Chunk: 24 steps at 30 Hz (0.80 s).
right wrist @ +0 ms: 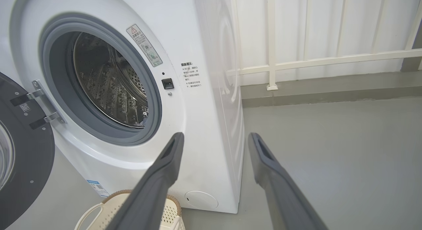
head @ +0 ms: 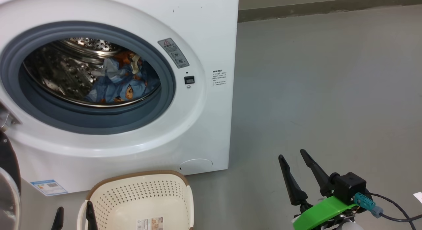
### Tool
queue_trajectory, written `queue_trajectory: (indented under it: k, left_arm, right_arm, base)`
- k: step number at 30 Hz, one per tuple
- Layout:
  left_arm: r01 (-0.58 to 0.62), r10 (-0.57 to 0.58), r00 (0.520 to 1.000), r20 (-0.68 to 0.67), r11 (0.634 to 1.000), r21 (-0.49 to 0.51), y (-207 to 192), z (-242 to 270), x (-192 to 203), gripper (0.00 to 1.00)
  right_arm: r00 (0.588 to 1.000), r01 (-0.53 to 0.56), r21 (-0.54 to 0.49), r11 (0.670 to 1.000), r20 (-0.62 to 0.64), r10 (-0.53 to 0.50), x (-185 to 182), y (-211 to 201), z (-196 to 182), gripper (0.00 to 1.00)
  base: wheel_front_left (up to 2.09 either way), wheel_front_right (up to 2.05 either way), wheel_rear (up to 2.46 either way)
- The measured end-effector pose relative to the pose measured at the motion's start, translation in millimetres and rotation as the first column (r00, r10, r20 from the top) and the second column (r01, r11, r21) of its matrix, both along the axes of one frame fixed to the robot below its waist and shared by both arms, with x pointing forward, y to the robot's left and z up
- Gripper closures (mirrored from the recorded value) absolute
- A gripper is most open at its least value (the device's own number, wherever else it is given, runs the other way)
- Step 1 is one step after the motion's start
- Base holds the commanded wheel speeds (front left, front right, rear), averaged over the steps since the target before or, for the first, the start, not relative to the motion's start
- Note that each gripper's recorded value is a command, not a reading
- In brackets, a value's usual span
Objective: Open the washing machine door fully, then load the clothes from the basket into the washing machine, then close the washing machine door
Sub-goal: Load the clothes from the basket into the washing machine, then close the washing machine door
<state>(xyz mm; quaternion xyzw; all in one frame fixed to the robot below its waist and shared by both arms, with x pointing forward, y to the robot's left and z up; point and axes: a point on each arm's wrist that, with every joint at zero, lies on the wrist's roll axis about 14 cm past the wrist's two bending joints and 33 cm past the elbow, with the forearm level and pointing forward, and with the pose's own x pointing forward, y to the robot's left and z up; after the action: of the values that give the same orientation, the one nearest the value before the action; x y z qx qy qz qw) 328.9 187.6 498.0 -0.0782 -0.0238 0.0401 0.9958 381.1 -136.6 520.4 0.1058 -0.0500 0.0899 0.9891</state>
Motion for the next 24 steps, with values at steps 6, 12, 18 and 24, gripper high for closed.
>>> queue_trajectory:
  k: [6, 12, 18, 24]
  left_arm:
    - [0.006, -0.006, 1.0, 0.001, 1.0, 0.001, -1.6, 0.2, 0.7, 0.0]
    - [0.009, -0.009, 1.0, -0.004, 1.0, 0.004, -1.8, -1.2, 1.4, 0.0]
    - [0.017, -0.017, 1.0, -0.006, 1.0, 0.024, -2.3, -2.0, 1.9, 0.0]
    - [0.029, -0.029, 1.0, -0.009, 0.999, 0.038, -4.2, -2.9, 2.1, 0.0]
  right_arm:
    - [1.0, 0.006, 0.0, 1.0, 0.001, -0.006, -1.6, -2.0, 0.3, 0.0]
    - [1.0, 0.011, 0.001, 1.0, -0.019, -0.011, -5.2, -3.7, -6.5, 0.0]
    - [1.0, 0.014, 0.003, 1.0, -0.021, -0.014, -4.7, -4.3, -7.2, 0.0]
    - [1.0, 0.015, 0.007, 1.0, -0.021, -0.015, -4.8, -4.8, -7.2, 0.0]
  base:
    - [0.0, 0.0, 0.0]
    - [0.0, 0.0, 0.0]
    - [-0.27, 0.27, 0.0]
    - [-1.07, 1.07, 0.0]
